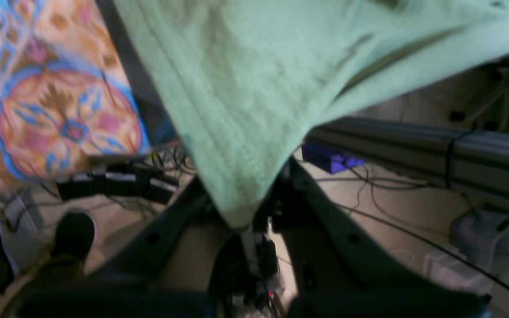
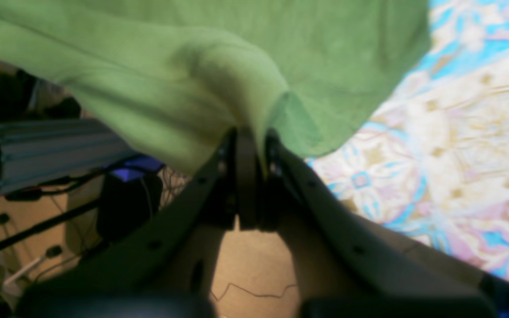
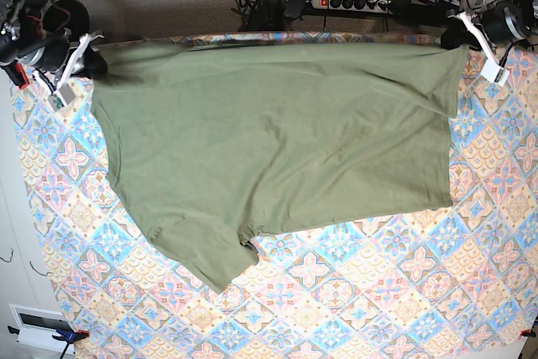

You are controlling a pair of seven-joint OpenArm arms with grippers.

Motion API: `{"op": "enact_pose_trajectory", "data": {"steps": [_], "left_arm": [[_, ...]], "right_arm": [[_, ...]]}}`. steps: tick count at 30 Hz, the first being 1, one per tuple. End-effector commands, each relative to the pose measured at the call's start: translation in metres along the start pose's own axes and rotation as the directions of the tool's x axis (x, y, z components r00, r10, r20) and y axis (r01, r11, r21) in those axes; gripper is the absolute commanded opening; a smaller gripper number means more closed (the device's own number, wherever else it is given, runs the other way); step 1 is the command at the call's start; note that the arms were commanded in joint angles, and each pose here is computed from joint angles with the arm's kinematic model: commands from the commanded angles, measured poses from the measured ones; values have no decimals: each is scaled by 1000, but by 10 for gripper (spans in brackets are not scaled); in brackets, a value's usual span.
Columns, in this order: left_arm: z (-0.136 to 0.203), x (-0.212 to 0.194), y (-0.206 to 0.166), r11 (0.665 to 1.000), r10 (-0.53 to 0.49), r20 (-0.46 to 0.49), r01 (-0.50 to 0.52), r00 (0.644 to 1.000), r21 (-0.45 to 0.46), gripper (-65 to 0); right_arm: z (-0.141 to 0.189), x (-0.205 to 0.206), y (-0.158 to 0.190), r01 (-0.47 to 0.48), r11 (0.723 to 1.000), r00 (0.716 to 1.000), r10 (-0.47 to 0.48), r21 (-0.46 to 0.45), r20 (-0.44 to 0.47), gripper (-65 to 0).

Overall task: Layout the t-shirt on the table in an organized manner, then fold the t-shirt properly
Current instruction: 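Lift the t-shirt high with both grippers and swing it over the table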

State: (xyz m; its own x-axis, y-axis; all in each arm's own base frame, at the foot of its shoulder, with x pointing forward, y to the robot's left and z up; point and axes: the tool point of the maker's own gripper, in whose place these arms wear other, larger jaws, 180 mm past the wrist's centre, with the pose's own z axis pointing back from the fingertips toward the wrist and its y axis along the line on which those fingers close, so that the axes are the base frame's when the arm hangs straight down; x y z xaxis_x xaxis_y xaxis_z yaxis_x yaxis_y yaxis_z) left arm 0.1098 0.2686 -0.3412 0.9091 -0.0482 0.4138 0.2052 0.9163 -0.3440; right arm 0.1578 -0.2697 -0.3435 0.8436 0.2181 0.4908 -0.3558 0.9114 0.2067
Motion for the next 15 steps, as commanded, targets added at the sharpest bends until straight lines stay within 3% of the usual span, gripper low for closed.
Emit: {"op": "enact_pose_trajectory", "data": {"steps": [1,15], "left_arm": [[6,13,-6,999,-53,30,53,998,-2,-650],[5,-7,-30,978,-204,-136,194,970,-79,-650]], "right_arm": [[6,9,-2,-25,1000,999,25,-6,23,-643],[17,-43,3,-3,1000,991,3,5,-132,-643]]}}
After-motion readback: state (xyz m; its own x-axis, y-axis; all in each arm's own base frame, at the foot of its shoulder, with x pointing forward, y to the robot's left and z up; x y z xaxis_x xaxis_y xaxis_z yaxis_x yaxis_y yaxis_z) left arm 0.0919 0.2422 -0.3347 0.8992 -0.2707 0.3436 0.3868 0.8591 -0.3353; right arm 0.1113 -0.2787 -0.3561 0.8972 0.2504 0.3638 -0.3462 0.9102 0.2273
